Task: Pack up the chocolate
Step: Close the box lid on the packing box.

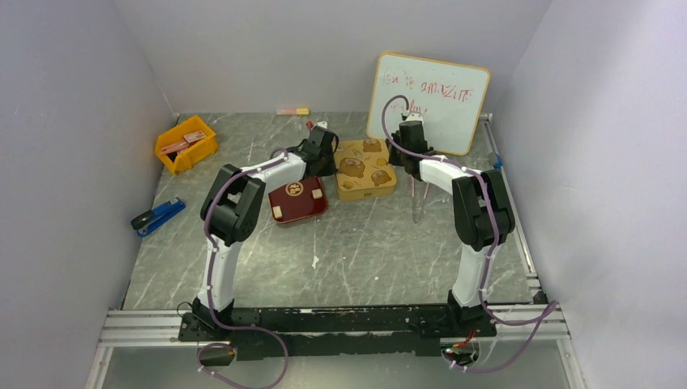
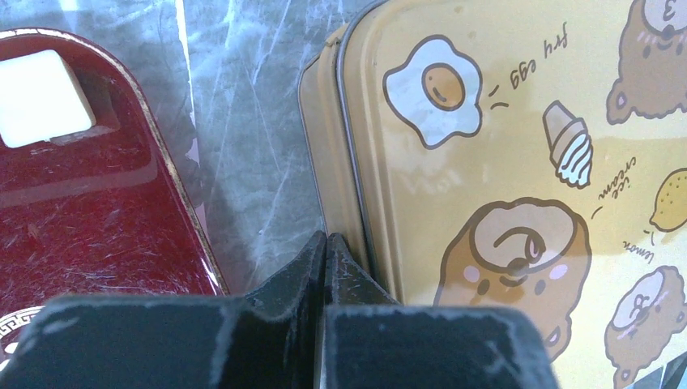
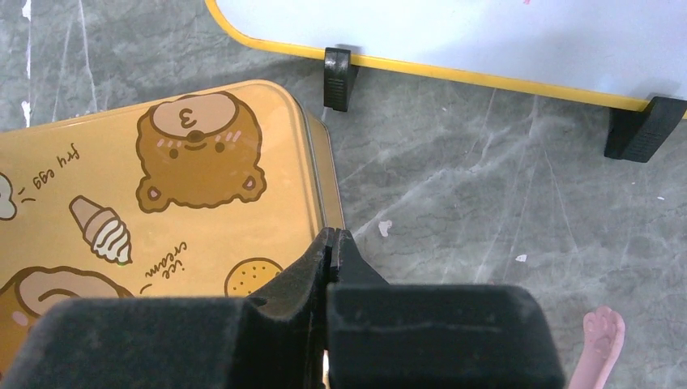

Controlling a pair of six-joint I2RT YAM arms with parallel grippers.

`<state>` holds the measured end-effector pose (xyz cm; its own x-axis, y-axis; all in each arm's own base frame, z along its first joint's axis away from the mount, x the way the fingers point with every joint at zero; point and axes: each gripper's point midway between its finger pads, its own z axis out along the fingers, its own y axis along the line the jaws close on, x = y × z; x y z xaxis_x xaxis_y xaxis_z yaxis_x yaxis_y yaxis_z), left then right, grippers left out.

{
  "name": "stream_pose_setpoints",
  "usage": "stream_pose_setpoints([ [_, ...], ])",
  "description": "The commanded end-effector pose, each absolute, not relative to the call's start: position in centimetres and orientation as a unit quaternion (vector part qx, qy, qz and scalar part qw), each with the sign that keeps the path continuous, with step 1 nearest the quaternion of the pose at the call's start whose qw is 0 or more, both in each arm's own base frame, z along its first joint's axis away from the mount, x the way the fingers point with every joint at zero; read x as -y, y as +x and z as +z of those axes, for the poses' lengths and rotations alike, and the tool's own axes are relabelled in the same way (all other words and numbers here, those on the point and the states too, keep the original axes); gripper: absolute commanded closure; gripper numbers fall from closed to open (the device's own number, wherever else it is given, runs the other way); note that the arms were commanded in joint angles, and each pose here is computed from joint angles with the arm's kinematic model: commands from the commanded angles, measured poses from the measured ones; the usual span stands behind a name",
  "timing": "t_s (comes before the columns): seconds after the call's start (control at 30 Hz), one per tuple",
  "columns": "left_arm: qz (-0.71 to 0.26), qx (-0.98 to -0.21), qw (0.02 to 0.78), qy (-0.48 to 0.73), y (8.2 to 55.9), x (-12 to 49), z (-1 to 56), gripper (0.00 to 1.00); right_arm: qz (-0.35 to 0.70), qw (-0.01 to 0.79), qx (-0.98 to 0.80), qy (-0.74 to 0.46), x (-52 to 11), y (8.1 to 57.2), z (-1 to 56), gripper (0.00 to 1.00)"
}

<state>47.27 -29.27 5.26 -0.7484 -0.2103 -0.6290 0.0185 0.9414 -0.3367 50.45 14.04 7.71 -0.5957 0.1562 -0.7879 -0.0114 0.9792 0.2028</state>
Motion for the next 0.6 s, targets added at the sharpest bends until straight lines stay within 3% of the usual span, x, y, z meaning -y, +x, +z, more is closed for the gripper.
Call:
stream_pose_setpoints([
  [0.0, -0.186, -0.906, 0.378, -0.042, 47.9, 31.1, 7.7, 0.95, 0.123, 0.458, -0.88, 0.019, -16.6, 50.9, 9.2, 1.0],
  [0.57, -0.143, -0.894, 0.417, -0.075, 47.1, 25.7, 11.8, 0.95, 0.101, 0.486, -0.868, 0.035, -13.9, 51.1, 12.4, 1.0],
])
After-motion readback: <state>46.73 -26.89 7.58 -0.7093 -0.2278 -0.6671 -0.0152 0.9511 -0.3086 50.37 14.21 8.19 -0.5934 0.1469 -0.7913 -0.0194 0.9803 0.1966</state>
